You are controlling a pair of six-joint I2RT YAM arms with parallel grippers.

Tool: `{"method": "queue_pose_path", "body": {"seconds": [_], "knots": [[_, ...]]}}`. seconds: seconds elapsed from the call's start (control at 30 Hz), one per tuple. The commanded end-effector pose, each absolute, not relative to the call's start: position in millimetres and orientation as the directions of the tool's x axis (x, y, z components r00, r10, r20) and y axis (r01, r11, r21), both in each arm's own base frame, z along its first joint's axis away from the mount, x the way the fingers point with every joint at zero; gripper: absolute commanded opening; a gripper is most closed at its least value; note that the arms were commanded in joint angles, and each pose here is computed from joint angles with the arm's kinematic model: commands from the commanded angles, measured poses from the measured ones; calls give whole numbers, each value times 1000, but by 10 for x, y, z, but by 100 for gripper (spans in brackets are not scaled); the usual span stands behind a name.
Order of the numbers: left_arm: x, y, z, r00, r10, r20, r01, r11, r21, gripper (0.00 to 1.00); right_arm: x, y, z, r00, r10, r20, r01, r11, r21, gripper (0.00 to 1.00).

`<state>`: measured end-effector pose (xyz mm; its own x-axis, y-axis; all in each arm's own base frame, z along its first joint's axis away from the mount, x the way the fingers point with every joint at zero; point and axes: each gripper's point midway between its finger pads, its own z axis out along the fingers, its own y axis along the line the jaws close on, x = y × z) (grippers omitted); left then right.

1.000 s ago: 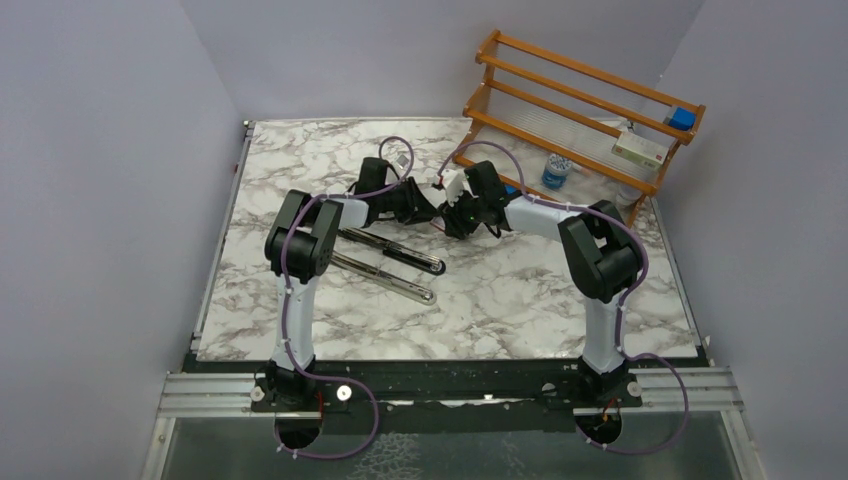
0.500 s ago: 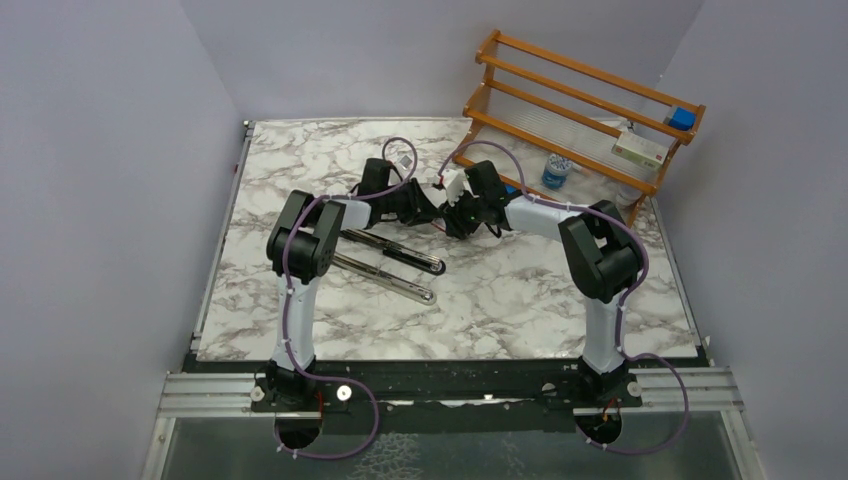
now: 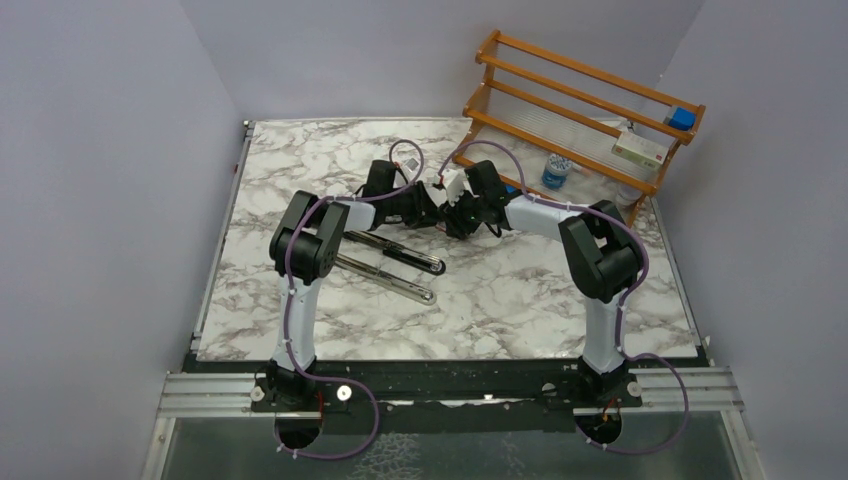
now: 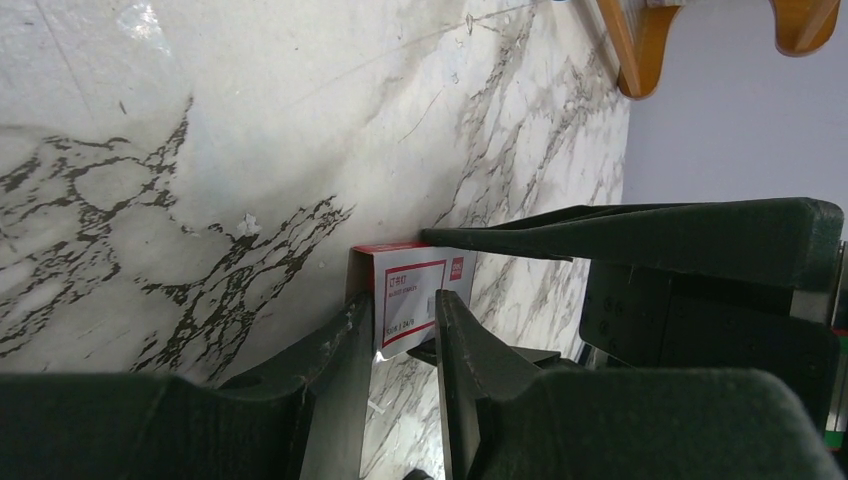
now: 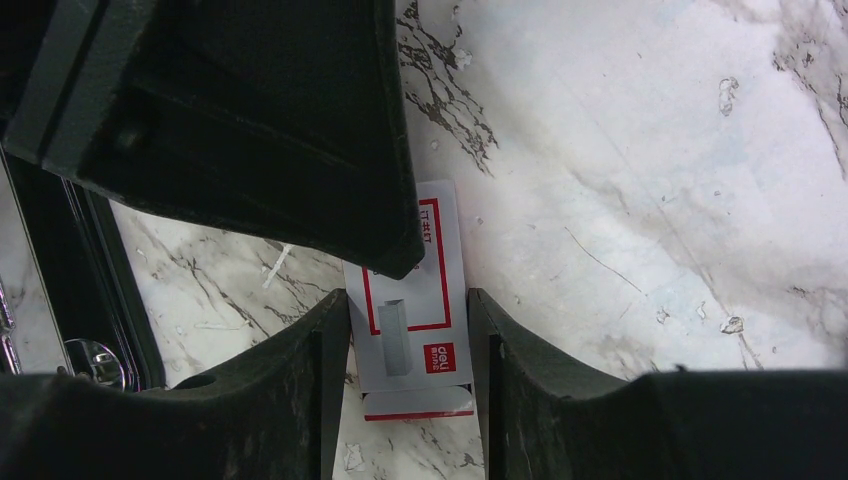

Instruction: Load the staples into the stapler

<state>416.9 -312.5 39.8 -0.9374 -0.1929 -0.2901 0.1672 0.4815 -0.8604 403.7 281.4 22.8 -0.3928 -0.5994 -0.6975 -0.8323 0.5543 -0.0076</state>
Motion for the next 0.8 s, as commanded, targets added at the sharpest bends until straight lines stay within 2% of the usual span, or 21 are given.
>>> {"method": "queue_pose_path", "body": {"seconds": [0.0, 0.2, 0.5, 0.77], "knots": [[3729, -3298, 219, -978, -75, -194, 139, 456, -879, 32, 3862, 2777, -110, -438, -642, -629, -845, 534, 44, 48], [3699, -3301, 188, -981, -73, -182, 130, 453, -882, 32, 3870, 2781, -122, -439, -645, -626, -845, 532, 45, 45], [3704, -3287, 156, -982, -84, -172, 115, 457, -882, 16, 3866, 2780, -118, -440, -644, -626, -845, 532, 46, 45], [3731, -3242, 159, -981, -103, -167, 103, 455, -885, 11, 3864, 2771, -118, -442, -644, -624, -843, 536, 44, 48]]}}
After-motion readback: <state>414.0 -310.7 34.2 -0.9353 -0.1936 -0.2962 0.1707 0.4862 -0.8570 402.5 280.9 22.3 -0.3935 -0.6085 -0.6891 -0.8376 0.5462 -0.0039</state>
